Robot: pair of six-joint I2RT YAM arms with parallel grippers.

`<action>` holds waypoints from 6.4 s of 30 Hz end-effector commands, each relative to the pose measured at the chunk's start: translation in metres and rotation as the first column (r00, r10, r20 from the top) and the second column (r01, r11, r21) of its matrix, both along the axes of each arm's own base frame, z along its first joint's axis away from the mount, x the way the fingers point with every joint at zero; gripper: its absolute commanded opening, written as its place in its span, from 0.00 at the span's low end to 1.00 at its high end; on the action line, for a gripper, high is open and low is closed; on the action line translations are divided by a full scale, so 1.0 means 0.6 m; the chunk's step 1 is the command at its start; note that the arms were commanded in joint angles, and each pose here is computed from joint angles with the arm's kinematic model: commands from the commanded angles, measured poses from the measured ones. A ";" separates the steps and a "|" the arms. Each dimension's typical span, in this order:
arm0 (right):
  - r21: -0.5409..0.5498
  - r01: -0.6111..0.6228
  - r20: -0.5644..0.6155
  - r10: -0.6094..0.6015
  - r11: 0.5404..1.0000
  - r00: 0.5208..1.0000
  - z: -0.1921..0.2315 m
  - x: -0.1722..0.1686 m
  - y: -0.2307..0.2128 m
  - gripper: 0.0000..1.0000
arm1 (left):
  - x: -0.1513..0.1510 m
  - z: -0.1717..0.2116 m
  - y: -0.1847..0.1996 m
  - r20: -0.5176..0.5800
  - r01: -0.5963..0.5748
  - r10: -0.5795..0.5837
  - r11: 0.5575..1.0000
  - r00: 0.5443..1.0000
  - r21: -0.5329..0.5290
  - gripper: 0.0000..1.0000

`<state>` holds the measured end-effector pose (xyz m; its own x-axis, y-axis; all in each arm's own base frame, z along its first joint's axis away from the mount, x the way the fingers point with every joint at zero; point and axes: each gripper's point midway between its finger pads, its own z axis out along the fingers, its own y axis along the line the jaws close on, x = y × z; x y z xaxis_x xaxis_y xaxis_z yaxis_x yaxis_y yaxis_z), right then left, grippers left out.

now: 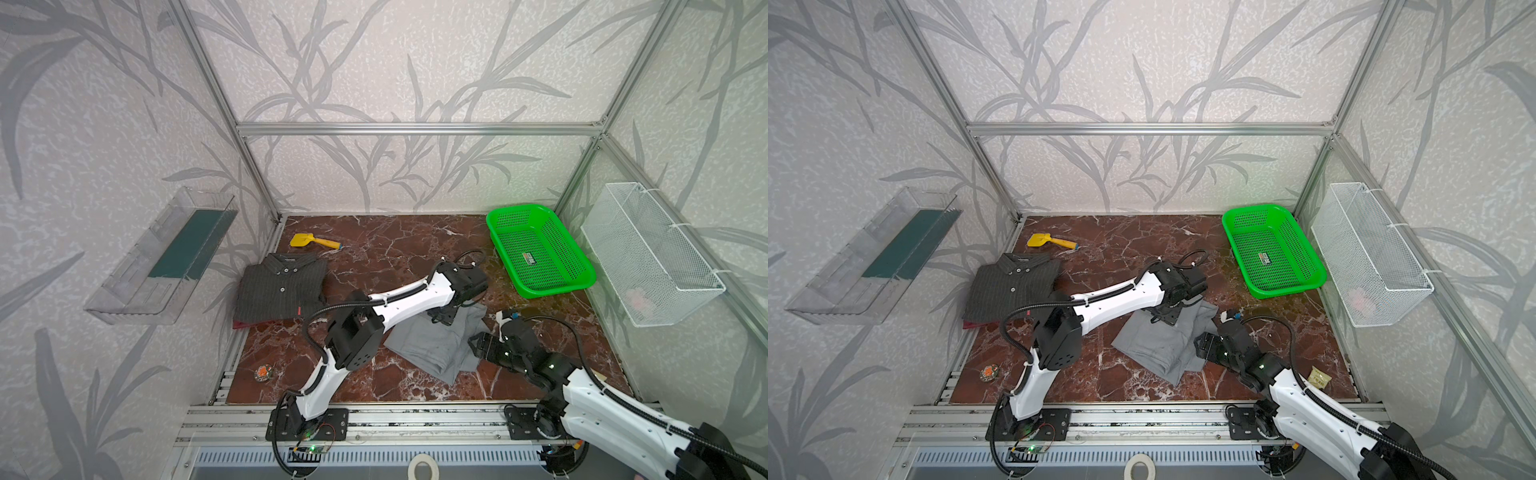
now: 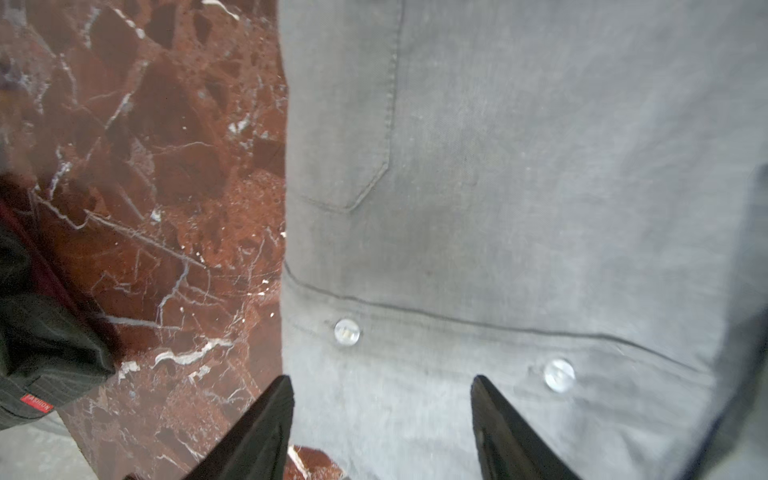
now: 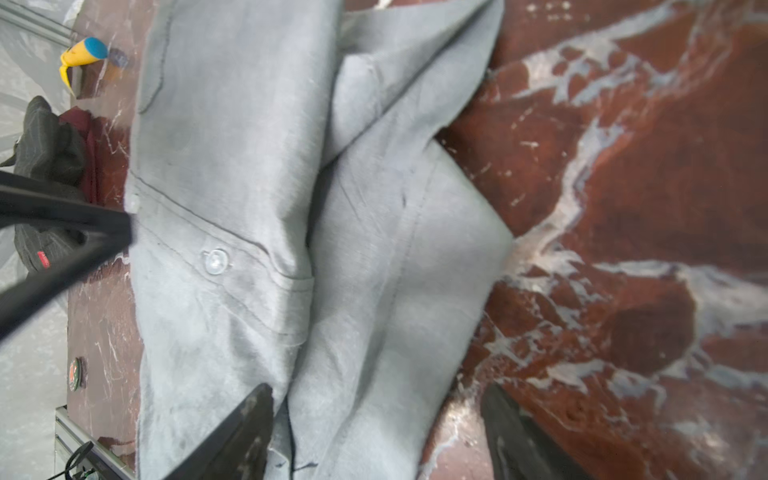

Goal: Fold and stack the long sleeve shirts

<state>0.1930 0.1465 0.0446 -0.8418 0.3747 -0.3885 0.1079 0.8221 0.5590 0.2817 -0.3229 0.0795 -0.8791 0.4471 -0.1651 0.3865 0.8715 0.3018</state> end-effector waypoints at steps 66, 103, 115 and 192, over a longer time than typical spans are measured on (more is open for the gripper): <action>-0.866 -0.295 -0.172 0.313 0.404 0.934 0.334 0.126 -0.098 0.00 | -0.047 0.276 0.244 0.154 -0.191 0.419 0.671 0.895 -0.716 0.68; -0.330 -0.672 -0.100 0.683 0.664 0.724 0.228 0.019 0.347 0.58 | -0.143 0.158 0.454 0.065 -0.529 0.756 0.513 0.651 -0.676 0.69; -0.287 -0.397 -0.201 0.350 0.872 0.915 0.067 0.104 0.064 0.47 | -0.105 0.085 0.375 -0.086 -0.520 0.663 0.492 0.744 -0.699 0.68; 0.013 -0.644 -0.175 0.636 0.765 0.752 -0.039 0.026 0.221 0.68 | -0.223 -0.106 0.323 -0.374 -0.673 0.562 0.571 0.738 -0.470 0.91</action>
